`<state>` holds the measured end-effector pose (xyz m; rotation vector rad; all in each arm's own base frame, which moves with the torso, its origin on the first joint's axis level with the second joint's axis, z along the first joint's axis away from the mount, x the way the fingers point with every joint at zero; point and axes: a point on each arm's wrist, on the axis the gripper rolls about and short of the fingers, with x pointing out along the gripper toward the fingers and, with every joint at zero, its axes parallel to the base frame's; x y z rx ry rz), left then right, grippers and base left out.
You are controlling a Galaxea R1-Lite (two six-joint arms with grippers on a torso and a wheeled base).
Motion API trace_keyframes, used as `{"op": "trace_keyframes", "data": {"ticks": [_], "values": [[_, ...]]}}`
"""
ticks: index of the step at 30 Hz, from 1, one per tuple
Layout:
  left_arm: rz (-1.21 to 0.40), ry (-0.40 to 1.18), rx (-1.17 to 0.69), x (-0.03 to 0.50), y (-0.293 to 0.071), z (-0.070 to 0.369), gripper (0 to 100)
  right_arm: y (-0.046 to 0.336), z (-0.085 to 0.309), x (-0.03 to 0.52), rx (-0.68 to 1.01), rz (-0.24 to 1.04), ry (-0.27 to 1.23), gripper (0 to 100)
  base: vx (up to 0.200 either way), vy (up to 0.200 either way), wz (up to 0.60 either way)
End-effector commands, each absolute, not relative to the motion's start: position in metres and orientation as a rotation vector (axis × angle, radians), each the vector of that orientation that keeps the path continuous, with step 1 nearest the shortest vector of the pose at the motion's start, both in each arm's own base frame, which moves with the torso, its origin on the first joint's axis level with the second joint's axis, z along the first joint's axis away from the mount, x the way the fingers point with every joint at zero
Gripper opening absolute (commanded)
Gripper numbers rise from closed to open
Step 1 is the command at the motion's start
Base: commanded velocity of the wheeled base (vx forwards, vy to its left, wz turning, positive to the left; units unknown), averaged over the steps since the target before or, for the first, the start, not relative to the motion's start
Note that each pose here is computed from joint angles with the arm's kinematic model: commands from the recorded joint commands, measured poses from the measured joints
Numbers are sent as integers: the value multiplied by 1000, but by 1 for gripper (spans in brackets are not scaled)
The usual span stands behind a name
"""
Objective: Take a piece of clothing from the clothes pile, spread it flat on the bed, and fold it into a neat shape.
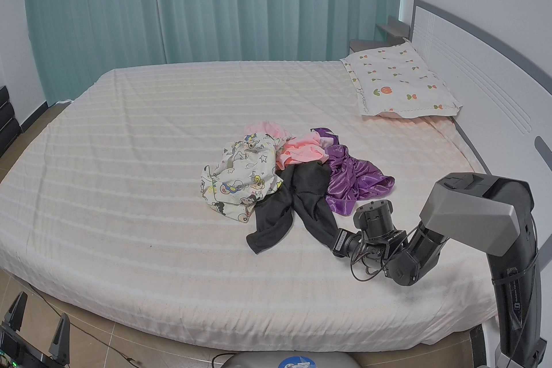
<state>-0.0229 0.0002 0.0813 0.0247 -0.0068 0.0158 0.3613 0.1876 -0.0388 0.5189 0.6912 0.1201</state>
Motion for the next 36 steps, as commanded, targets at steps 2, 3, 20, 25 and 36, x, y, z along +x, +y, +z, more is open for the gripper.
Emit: {"op": "trace_keyframes", "data": {"ticks": [2,3,20,25,36], "values": [[8,0,40,-22,0,77,100,184,-26,356,535,129,653,0,0,0,0],[3,0,40,-22,0,77,100,182,-25,354,539,130,637,0,0,0,0],[-352,472,-60,80,-19,148,100,182,-31,345,537,144,633,0,0,0,0],[-399,626,-166,134,-44,129,100,184,-32,343,535,149,639,0,0,0,0],[-82,796,-373,248,-125,56,100,183,-33,342,532,146,646,0,0,0,0]]}}
